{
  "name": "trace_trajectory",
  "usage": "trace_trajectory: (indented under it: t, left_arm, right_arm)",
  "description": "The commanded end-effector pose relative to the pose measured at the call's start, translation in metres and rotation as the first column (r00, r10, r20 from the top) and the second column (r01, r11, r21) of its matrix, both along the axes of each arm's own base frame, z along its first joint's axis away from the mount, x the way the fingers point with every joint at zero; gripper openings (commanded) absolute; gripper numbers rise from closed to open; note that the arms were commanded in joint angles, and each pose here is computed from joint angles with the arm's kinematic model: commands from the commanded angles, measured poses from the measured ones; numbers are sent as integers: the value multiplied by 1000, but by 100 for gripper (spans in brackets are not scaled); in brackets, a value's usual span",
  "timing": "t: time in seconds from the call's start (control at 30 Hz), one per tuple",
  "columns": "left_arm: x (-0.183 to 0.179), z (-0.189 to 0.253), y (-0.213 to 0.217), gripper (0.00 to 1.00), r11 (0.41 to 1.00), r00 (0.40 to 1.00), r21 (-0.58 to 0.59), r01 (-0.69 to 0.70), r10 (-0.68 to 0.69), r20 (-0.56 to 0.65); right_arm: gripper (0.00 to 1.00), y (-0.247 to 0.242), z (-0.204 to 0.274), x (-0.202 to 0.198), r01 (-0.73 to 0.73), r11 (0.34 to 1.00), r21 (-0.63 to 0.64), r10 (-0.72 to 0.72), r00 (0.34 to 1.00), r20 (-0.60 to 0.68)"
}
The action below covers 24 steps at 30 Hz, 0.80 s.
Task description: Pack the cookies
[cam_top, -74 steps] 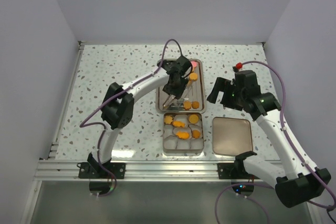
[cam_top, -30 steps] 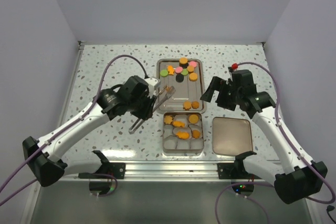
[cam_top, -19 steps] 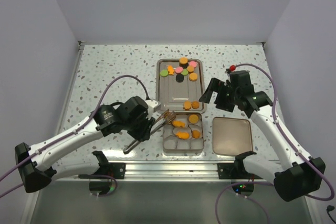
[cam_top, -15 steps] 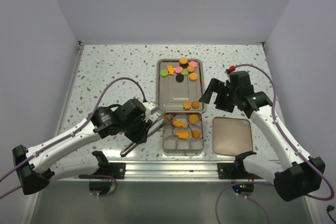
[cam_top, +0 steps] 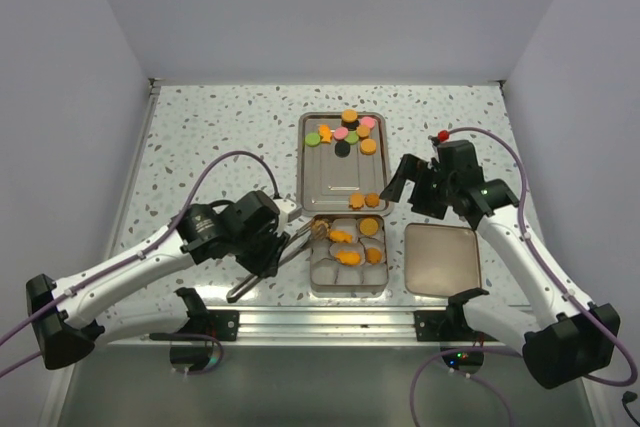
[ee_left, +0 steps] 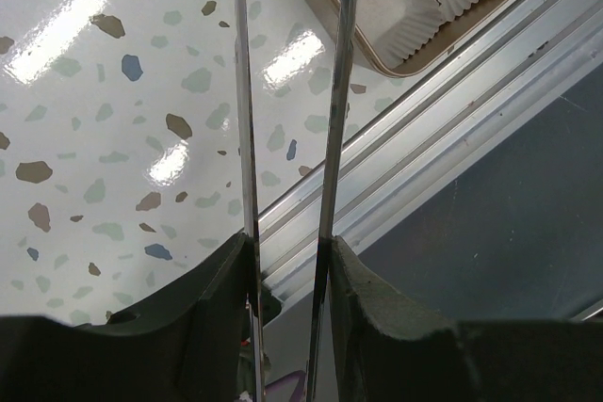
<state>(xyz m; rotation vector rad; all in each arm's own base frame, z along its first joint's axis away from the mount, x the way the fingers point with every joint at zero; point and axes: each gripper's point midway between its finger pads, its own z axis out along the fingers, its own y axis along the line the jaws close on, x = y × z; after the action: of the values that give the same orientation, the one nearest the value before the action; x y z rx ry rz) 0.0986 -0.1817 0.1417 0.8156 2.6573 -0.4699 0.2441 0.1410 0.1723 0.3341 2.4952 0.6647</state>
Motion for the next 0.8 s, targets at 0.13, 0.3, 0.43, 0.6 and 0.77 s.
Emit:
trace_trajectory:
  t: [0.13,0.3,0.43,0.6,0.77]
  left_arm:
    - [-6,-2,-1,33,1000,1000,3,19,-19,-11]
    - [-8,-5,0,36,1000,1000,13,24,-24,-12]
    - [-8,-5,0,39,1000,1000,16,23,-23,-9]
    - [-8,-3,0,44,1000,1000,13,23,-23,0]
    - [-7,-3,0,47,1000,1000,13,20,-20,3]
  right_arm:
    - [99,4,8,0,-1,1000,29,0,999,33]
    - [99,3,8,-2,-2,1000,29,1,999,35]
    - [99,1,7,-3,1,1000,23,-2,999,34]
    - [99,0,5,-5,3,1000,18,-3,1000,31]
    - [99,0,4,-6,5,1000,19,-6,1000,29]
